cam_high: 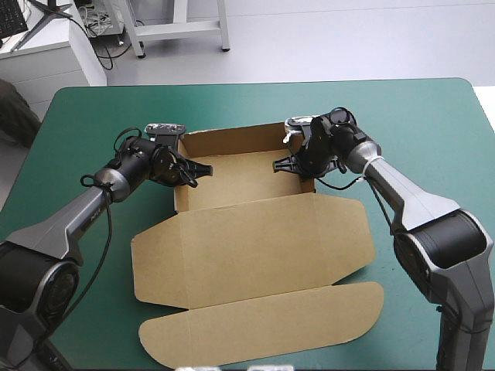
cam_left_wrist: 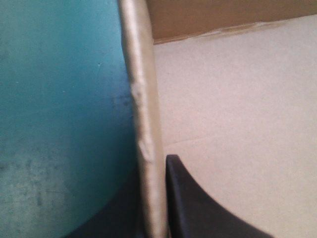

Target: Fold the box

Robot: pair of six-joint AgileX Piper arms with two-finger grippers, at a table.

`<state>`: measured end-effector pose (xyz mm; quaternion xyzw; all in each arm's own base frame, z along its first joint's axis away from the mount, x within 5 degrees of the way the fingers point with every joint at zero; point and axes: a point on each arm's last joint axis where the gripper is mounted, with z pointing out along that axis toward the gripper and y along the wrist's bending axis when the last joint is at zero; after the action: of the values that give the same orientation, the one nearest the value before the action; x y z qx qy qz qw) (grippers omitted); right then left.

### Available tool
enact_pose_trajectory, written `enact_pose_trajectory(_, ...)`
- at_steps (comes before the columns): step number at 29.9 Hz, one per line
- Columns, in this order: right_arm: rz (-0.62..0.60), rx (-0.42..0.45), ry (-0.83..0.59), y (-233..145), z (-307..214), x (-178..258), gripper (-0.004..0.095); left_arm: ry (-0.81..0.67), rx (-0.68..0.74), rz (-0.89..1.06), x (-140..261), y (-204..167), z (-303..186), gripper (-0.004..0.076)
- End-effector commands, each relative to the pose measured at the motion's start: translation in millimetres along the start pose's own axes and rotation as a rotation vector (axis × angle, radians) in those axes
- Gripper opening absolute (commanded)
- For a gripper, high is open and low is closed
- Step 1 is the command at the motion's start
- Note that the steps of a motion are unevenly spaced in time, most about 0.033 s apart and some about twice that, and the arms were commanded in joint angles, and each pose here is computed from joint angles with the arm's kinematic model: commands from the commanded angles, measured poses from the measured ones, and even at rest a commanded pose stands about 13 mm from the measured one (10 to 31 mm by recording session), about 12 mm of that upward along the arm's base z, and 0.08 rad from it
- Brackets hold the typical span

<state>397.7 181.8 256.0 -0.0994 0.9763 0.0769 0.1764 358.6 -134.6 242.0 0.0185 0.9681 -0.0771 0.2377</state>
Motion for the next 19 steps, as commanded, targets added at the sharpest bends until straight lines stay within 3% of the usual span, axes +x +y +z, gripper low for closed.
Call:
enact_pose_trajectory(1, -0.043, 0.014, -0.195, -14, -16, -24, -0.0015, -0.026, 0.035, 0.056, 1, -11, 8, -0.001)
enact_pose_trajectory(6, -0.07, 0.017, -0.194, -13, -15, -26, -0.0012, -0.03, 0.036, 0.064, 0, -11, 7, -0.0001)
enact_pose_trajectory(8, -0.116, 0.017, -0.192, -12, -19, -28, 0.0011, -0.011, 0.03, 0.094, 1, -11, 6, 0.0041)
enact_pose_trajectory(10, -0.158, 0.022, -0.188, -12, -25, -30, 0.0074, 0.021, 0.02, 0.115, 1, -10, 4, 0.0128)
enact_pose_trajectory(14, -0.179, 0.027, -0.201, -10, -44, -38, 0.0299, 0.027, 0.019, 0.126, -6, -13, -5, 0.0305)
enact_pose_trajectory(17, -0.188, 0.048, -0.205, -10, -59, -42, 0.0425, 0.019, 0.021, 0.124, -14, -15, -15, 0.0388)
enact_pose_trajectory(19, -0.19, 0.054, -0.203, -10, -67, -44, 0.0438, 0.023, 0.02, 0.116, -18, -17, -20, 0.0405)
